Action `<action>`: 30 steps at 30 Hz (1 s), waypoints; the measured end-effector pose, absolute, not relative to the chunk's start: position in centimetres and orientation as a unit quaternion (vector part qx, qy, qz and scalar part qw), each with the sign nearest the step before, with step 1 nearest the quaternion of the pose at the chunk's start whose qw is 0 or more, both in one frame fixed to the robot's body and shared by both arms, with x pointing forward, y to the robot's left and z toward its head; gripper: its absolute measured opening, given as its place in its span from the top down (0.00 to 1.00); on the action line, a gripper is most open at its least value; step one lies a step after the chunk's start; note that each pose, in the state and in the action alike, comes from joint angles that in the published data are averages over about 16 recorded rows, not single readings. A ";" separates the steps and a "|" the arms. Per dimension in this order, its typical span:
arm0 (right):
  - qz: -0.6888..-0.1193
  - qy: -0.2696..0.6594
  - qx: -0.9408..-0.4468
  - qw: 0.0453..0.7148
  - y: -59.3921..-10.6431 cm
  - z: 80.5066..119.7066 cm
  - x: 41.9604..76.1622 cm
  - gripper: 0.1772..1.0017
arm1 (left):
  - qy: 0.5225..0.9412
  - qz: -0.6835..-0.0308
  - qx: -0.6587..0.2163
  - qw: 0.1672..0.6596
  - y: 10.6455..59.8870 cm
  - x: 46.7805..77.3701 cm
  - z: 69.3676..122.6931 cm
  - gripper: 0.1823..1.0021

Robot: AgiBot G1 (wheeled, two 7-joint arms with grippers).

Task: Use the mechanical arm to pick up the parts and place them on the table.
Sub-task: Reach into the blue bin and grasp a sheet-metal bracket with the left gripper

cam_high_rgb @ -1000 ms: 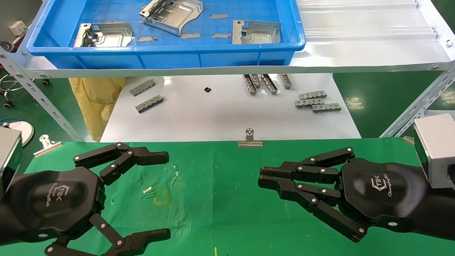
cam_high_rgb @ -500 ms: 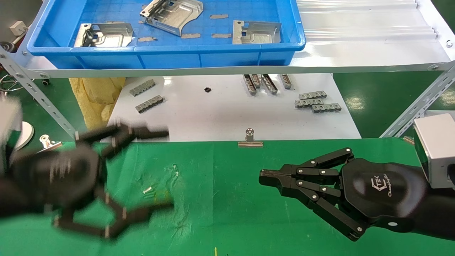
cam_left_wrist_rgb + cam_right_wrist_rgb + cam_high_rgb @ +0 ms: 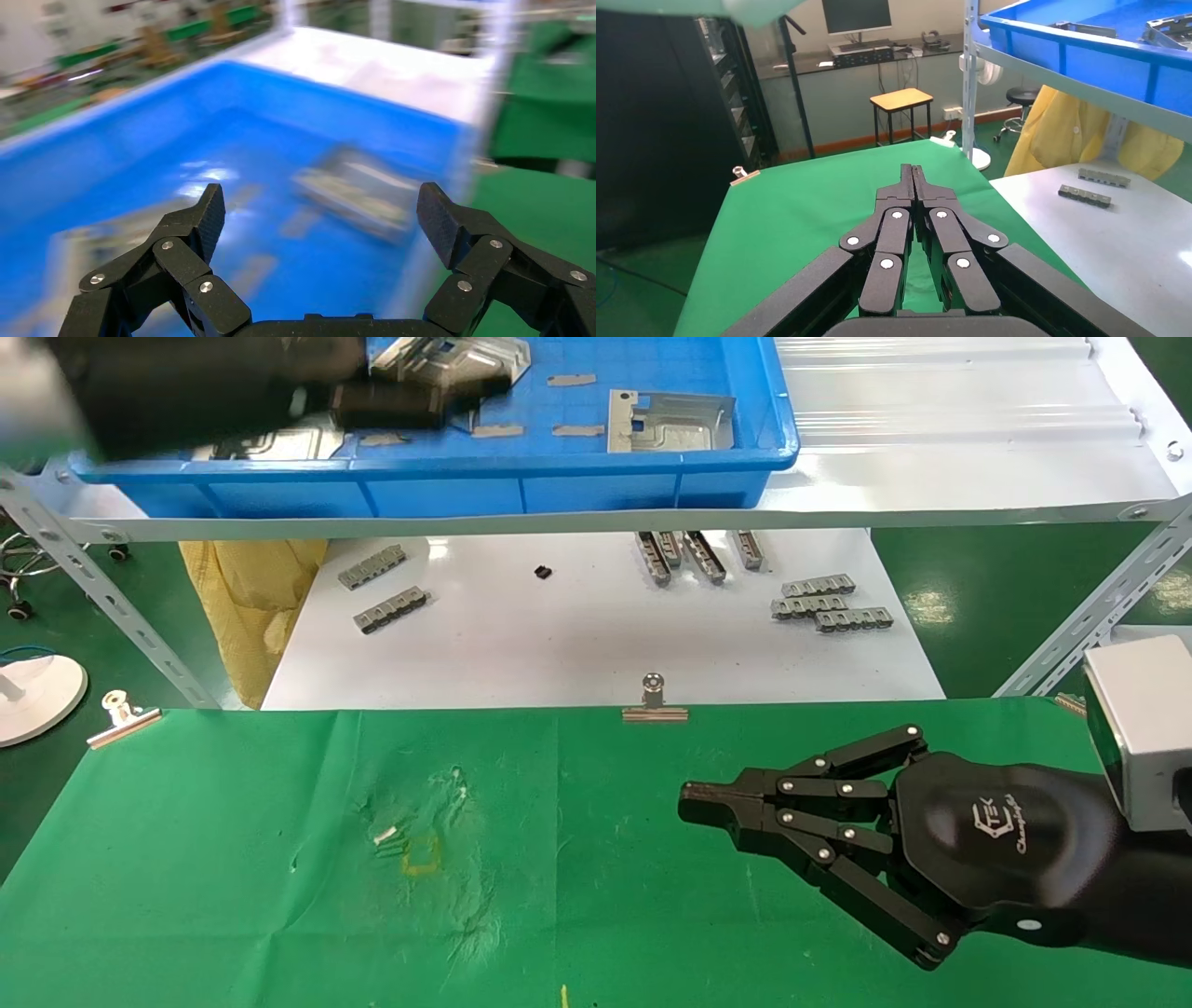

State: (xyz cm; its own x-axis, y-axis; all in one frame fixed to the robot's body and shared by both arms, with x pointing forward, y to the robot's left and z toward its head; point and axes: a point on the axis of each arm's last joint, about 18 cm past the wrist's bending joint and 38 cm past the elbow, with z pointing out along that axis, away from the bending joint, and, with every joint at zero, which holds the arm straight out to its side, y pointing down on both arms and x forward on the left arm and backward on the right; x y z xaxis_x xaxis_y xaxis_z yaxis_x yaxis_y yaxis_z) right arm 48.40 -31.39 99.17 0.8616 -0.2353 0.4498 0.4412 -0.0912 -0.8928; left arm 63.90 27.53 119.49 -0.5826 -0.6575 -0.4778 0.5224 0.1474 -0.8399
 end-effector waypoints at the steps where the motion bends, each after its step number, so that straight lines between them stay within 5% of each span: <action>1: -0.252 -0.074 -0.694 0.670 -31.4 99.2 48.4 0.98 | 0.601 -0.647 -0.071 0.463 27.4 64.8 120.3 0.00; 12: -0.252 -0.074 -0.694 0.670 -31.4 99.2 48.4 0.98 | 0.559 -0.599 -0.215 0.532 27.1 71.1 123.0 0.00; 30: -0.252 -0.074 -0.694 0.670 -31.4 99.2 48.4 0.80 | 0.561 -0.573 -0.261 0.537 27.3 72.7 121.7 0.13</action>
State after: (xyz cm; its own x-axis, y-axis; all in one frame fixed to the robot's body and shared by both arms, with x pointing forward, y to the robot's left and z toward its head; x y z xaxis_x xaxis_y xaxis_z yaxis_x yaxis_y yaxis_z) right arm 48.40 -31.39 99.17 0.8616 -0.2353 0.4498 0.4412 -0.0912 -0.8928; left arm 72.66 27.32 121.71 -0.2856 -0.9091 -0.3034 0.3224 0.2070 -0.9237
